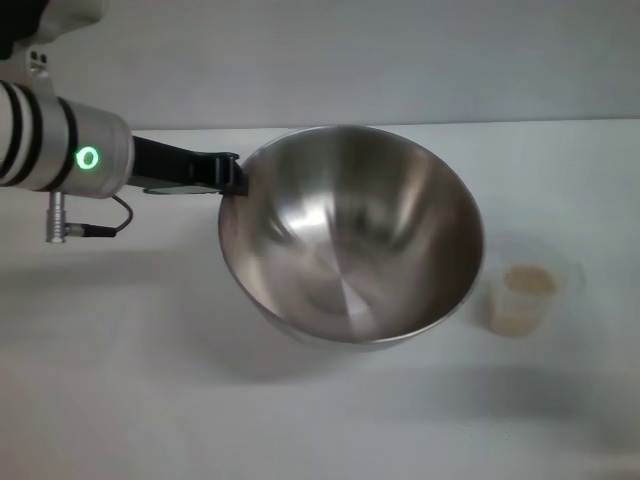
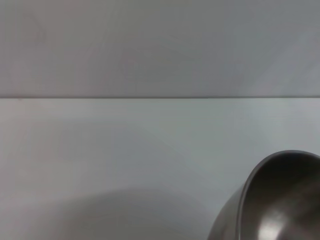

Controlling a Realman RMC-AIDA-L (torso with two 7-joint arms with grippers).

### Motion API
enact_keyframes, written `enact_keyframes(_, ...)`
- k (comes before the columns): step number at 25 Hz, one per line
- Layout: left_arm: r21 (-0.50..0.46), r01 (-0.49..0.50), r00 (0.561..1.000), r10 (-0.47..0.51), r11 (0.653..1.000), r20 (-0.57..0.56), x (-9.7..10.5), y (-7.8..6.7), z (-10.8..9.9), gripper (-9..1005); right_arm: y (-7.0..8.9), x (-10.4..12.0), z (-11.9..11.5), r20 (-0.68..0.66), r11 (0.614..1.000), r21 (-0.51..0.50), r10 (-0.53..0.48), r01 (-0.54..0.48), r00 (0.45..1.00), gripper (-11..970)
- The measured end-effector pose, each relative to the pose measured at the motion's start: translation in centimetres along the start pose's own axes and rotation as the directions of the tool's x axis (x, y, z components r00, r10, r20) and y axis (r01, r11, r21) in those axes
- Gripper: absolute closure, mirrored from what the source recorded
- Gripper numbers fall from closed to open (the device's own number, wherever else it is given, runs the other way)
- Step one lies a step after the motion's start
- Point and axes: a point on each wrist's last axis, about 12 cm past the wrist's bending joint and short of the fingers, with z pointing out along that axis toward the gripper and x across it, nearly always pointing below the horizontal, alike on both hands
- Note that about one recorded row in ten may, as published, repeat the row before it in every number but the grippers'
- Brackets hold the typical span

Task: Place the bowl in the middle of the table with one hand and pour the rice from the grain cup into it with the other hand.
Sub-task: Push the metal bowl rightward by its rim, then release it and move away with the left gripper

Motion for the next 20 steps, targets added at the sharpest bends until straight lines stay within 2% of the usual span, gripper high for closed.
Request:
enact_keyframes(5, 0.002, -0.004, 1.0, 0.004, 1.0, -0.013, 0.1, -0.1, 1.0, 948, 0.1, 0.0, 0.1, 0.001, 1.0, -0.001, 0.002, -0.002, 1.0, 391)
enact_keyframes(20, 0.001, 0.01, 1.0, -0.01, 1.0, -0.014, 0.9, 0.1, 2.4, 946, 0.0, 0.0, 0.0, 0.0, 1.0, 0.001, 0.0, 0.0, 1.0, 392)
